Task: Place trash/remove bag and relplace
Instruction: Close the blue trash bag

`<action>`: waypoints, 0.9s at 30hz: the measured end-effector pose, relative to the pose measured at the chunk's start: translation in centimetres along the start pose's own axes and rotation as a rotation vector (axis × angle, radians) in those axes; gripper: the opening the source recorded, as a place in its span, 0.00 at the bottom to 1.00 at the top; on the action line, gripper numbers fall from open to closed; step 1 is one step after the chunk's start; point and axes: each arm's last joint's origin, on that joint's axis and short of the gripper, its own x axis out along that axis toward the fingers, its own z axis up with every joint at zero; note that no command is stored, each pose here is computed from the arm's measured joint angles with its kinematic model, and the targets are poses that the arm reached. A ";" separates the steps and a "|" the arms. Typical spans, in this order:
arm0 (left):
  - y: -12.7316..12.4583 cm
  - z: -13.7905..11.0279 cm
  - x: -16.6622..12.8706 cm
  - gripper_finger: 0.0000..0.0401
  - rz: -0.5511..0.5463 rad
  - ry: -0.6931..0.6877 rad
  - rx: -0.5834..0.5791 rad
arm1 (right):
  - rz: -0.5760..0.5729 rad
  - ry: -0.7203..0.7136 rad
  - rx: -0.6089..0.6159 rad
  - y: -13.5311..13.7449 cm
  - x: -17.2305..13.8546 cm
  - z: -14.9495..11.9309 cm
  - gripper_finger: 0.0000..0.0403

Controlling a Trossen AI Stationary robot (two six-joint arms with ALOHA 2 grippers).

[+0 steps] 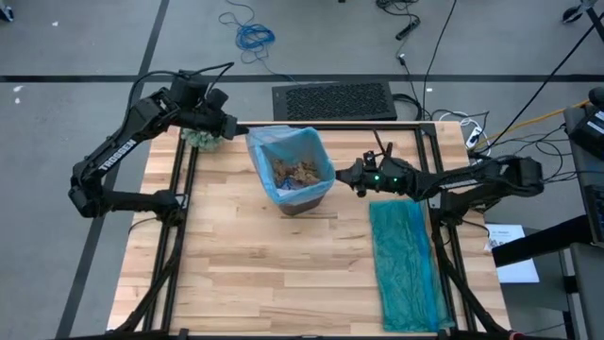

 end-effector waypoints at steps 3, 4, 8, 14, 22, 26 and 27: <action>0.0 0.0 0.0 0.00 -0.012 0.007 -0.001 | 0.050 -0.034 0.016 -0.3 0.8 -0.2 0.24; 0.0 0.0 0.0 0.00 -0.015 0.009 0.000 | 0.051 -0.042 0.023 -0.5 1.0 -0.3 0.23; 0.0 0.0 0.0 0.00 -0.019 0.011 0.000 | 0.051 -0.069 0.027 -1.1 1.6 -0.7 0.10; -0.1 0.0 0.0 0.00 -0.027 0.014 0.001 | 0.114 -0.088 0.010 0.8 2.4 -1.2 0.00; -1.7 1.0 -1.7 0.00 -0.076 -0.052 0.124 | 0.167 -0.104 -0.188 9.4 3.5 -0.2 0.00; -2.8 1.6 -3.0 0.00 -0.073 -0.109 0.156 | 0.019 -0.019 -0.365 13.9 3.7 1.1 0.00; -3.0 1.7 -3.3 0.00 -0.072 -0.123 0.163 | -0.032 0.009 -0.415 14.9 3.5 1.5 0.00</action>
